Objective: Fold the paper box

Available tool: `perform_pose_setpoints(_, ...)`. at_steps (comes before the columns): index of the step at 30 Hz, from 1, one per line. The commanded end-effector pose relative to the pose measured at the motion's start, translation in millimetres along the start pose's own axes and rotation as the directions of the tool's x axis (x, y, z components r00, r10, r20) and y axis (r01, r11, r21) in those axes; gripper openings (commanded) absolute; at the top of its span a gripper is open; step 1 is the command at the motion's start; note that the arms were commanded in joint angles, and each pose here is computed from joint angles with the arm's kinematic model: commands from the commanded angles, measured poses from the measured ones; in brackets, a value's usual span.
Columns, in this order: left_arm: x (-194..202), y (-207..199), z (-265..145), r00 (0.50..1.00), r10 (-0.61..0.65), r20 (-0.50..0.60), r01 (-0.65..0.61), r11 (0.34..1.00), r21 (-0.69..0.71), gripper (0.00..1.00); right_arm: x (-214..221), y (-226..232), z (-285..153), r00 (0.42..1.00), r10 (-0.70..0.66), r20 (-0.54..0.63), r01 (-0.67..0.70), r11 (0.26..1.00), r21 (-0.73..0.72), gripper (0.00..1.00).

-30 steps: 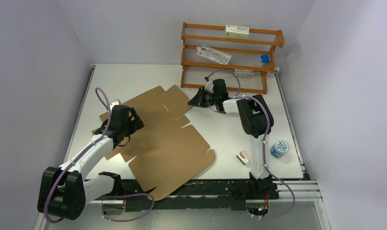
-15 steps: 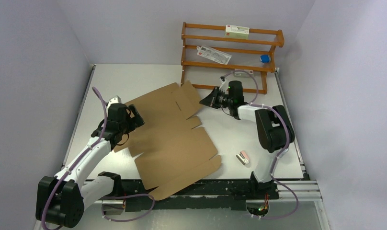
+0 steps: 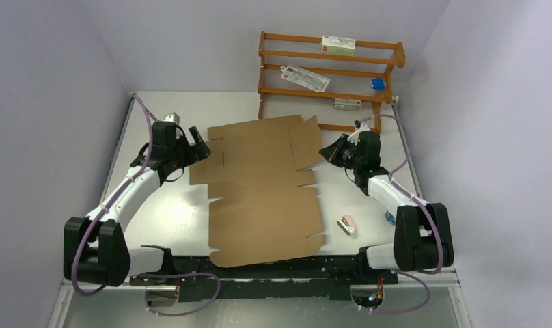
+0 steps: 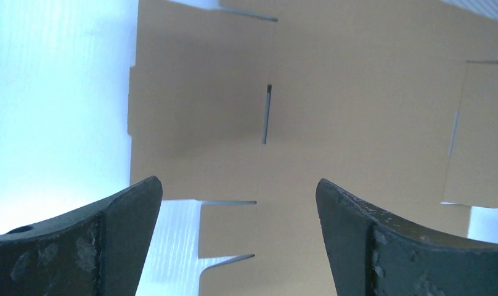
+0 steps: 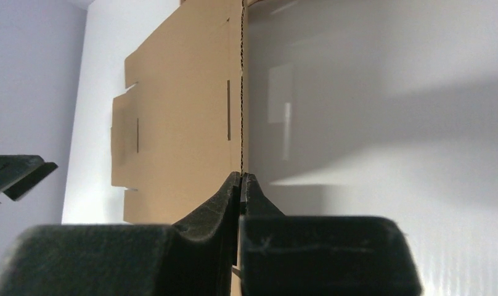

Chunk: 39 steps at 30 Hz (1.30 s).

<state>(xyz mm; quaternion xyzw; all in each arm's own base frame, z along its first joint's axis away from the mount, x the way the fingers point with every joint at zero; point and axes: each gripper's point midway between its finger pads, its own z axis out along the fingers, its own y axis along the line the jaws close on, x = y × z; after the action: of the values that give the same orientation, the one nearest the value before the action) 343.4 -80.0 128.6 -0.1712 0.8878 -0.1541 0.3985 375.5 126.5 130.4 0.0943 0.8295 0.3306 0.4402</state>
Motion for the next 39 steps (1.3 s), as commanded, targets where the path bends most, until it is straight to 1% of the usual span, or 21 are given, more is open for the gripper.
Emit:
perform_pose_setpoints(1, -18, -22, 5, 0.998, 0.044, -0.036, -0.039, 0.99, 0.136, 1.0, 9, -31, -12, 1.0, -0.003, 0.009, 0.002, 0.992, 0.123, 0.01)
perform_pose_setpoints(7, -27, -21, 20, 0.989, 0.105, -0.109, -0.088, 0.984, 0.153, 1.0, 36, -59, -21, 0.999, 0.014, -0.049, -0.003, 0.979, 0.202, 0.01)
perform_pose_setpoints(11, -30, -23, 31, 0.979, 0.137, -0.152, -0.11, 0.979, 0.173, 1.0, 54, -66, -30, 0.995, 0.02, -0.096, 0.003, 0.973, 0.23, 0.03)
perform_pose_setpoints(16, -28, -33, 41, 0.971, 0.15, -0.186, -0.105, 0.967, 0.234, 1.0, 68, -73, -44, 0.99, 0.013, -0.14, 0.025, 0.964, 0.266, 0.04)
perform_pose_setpoints(20, -20, -29, 47, 0.962, 0.165, -0.219, -0.112, 0.965, 0.236, 1.0, 73, -75, -53, 0.988, 0.008, -0.157, 0.038, 0.957, 0.289, 0.1)
perform_pose_setpoints(22, -19, -30, 49, 0.959, 0.173, -0.223, -0.118, 0.963, 0.241, 1.0, 69, -76, -55, 0.989, -0.003, -0.149, 0.048, 0.952, 0.301, 0.13)
perform_pose_setpoints(24, -19, -30, 50, 0.957, 0.179, -0.228, -0.123, 0.962, 0.243, 1.0, 60, -74, -55, 0.991, -0.016, -0.134, 0.057, 0.949, 0.31, 0.17)
perform_pose_setpoints(28, -23, -20, 55, 0.951, 0.203, -0.231, -0.16, 0.968, 0.192, 1.0, 35, -70, -51, 0.994, -0.063, -0.087, 0.088, 0.943, 0.32, 0.36)
perform_pose_setpoints(30, -26, -16, 59, 0.95, 0.21, -0.23, -0.173, 0.97, 0.17, 1.0, 23, -65, -47, 0.994, -0.079, -0.069, 0.097, 0.945, 0.314, 0.41)
perform_pose_setpoints(36, -27, -10, 84, 0.93, 0.232, -0.285, -0.196, 0.969, 0.149, 1.0, -10, -45, -26, 0.992, -0.124, -0.039, 0.13, 0.959, 0.25, 0.55)
perform_pose_setpoints(38, -28, -13, 93, 0.925, 0.237, -0.297, -0.194, 0.967, 0.167, 1.0, -14, -36, -14, 0.987, -0.149, -0.057, 0.158, 0.964, 0.215, 0.59)
perform_pose_setpoints(39, -28, -20, 96, 0.922, 0.241, -0.302, -0.186, 0.962, 0.2, 1.0, -13, -33, -7, 0.986, -0.153, -0.073, 0.164, 0.967, 0.195, 0.6)
